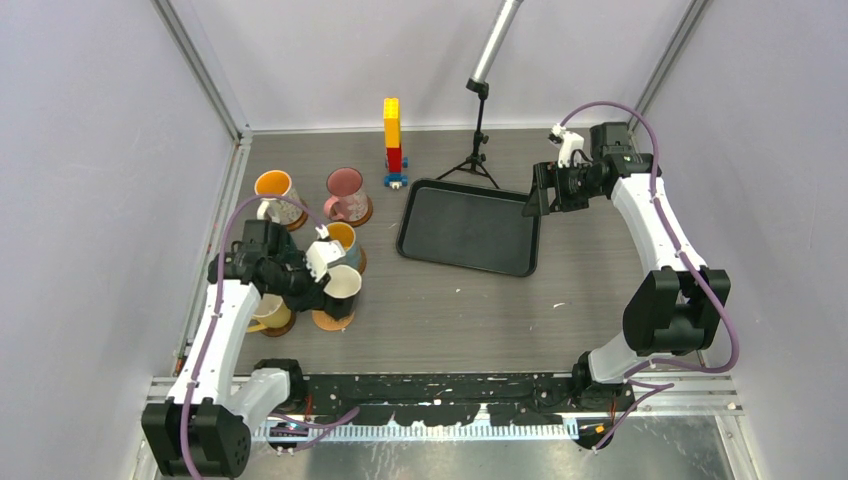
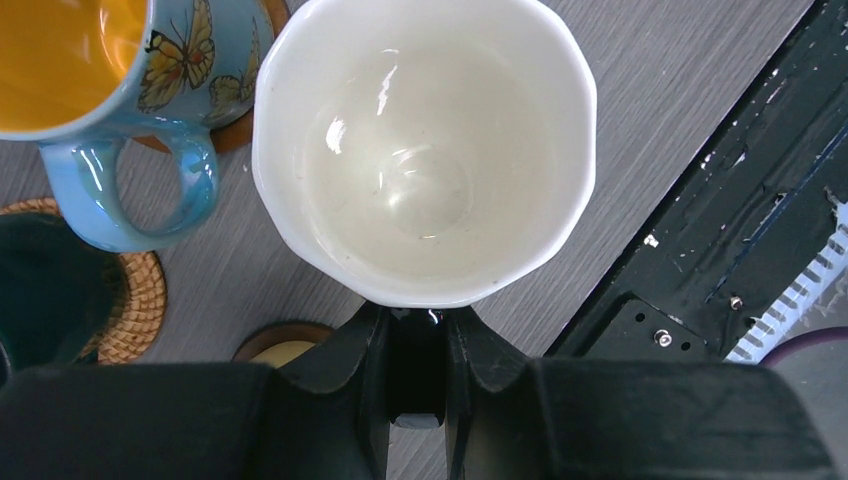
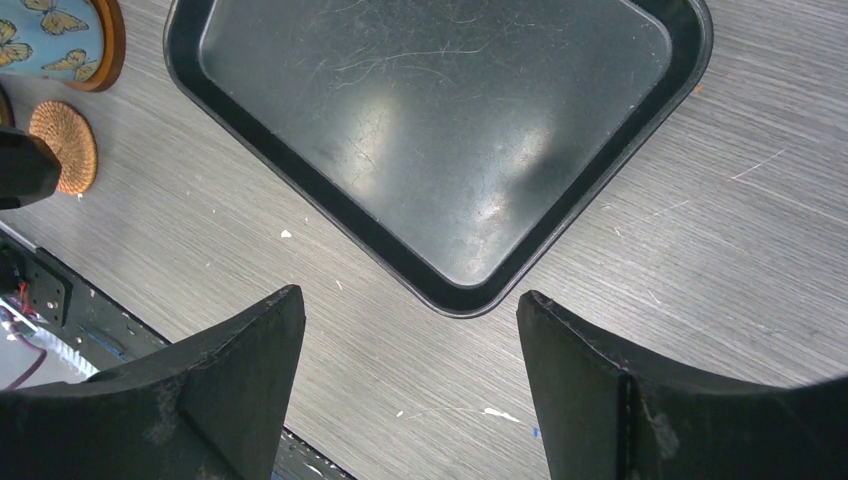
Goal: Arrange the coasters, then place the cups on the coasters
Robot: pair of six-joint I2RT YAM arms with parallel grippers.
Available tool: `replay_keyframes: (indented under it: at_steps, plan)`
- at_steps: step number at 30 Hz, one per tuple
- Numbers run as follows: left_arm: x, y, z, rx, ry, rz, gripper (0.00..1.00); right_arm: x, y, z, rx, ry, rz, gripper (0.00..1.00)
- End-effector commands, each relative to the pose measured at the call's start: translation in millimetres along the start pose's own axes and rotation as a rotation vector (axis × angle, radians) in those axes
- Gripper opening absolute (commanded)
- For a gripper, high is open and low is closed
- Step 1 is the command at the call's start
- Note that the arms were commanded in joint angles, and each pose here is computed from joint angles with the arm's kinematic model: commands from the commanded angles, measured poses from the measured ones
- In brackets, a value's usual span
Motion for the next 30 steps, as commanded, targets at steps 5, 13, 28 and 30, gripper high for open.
replay_keyframes:
  at_steps: [5, 13, 28, 30]
  plan:
    - [9, 5, 19, 0.104, 0.000, -0.065, 0.00, 5, -8, 4, -0.003, -0.034, -0.034, 0.82]
    - [-1, 8, 31, 0.173, -0.060, -0.055, 0.00, 4, -8, 4, -0.001, -0.036, -0.027, 0.82]
    - [-24, 12, 10, 0.057, -0.061, 0.058, 0.40, 6, -5, 2, -0.003, -0.035, -0.025, 0.82]
    - [-26, 10, 7, 0.054, -0.049, 0.063, 0.43, 7, -5, 2, 0.000, -0.035, -0.026, 0.82]
Point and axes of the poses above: each gripper's point midway between its finger pads, its own y axis out along the fingers, its own z axis along the line the jaws close on, x = y × z, the point moved 2 cm from there along -y, back along the fingers, and after that the axes turned 7 degrees about y, right-handed, at the moved point
